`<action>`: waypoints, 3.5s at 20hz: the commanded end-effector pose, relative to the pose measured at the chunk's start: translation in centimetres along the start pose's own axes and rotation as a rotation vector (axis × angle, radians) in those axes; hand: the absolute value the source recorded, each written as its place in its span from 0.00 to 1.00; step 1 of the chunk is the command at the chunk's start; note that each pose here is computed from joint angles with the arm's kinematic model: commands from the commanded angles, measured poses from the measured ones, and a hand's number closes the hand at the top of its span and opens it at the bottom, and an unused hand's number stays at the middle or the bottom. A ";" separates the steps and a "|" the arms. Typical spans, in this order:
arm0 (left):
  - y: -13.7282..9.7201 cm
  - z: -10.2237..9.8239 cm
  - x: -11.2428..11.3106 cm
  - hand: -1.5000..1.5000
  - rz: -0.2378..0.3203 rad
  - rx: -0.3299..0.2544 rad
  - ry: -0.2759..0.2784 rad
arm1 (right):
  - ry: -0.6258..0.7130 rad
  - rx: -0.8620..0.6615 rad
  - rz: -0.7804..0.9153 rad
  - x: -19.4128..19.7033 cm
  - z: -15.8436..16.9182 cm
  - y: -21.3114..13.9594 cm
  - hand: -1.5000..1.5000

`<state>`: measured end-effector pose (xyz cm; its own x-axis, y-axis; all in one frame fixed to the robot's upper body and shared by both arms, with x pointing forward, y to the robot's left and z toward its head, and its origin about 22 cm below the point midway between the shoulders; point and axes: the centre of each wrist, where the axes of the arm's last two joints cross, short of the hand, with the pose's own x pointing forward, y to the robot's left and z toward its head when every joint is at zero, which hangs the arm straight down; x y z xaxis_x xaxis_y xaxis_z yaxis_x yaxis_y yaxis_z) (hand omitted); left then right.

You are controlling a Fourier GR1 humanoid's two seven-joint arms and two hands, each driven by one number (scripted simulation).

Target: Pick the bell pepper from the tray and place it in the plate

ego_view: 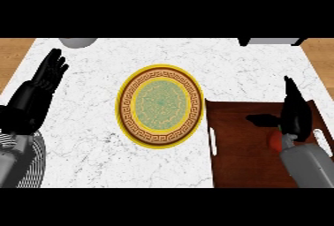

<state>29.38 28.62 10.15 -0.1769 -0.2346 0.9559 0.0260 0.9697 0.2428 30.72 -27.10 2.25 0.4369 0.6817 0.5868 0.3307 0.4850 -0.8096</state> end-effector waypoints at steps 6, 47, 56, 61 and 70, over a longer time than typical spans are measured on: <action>-0.6 0.4 -0.6 0.50 0.001 0.006 0.009 | 0.332 0.351 0.348 5.1 -0.3 -2.6 0.00; -2.5 -0.7 0.7 0.50 0.004 -0.002 -0.026 | 0.504 0.352 0.477 -3.1 -0.5 0.3 1.00; 0.4 0.3 0.3 0.50 0.008 0.042 0.025 | 0.459 0.216 0.510 -5.4 9.8 1.5 1.00; 0.9 0.8 -0.3 0.50 -0.009 0.048 0.028 | 0.420 0.138 0.512 -5.3 16.9 -0.3 1.00; 0.4 1.0 0.1 0.50 -0.007 0.027 -0.002 | 0.162 -0.086 0.307 1.7 24.7 -6.0 1.00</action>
<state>28.56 29.70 9.83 -0.1671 -0.2396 0.9564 -0.0132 0.9705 0.2409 10.37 -17.63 3.78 0.6508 0.7390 0.1739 0.0515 0.1855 -0.9813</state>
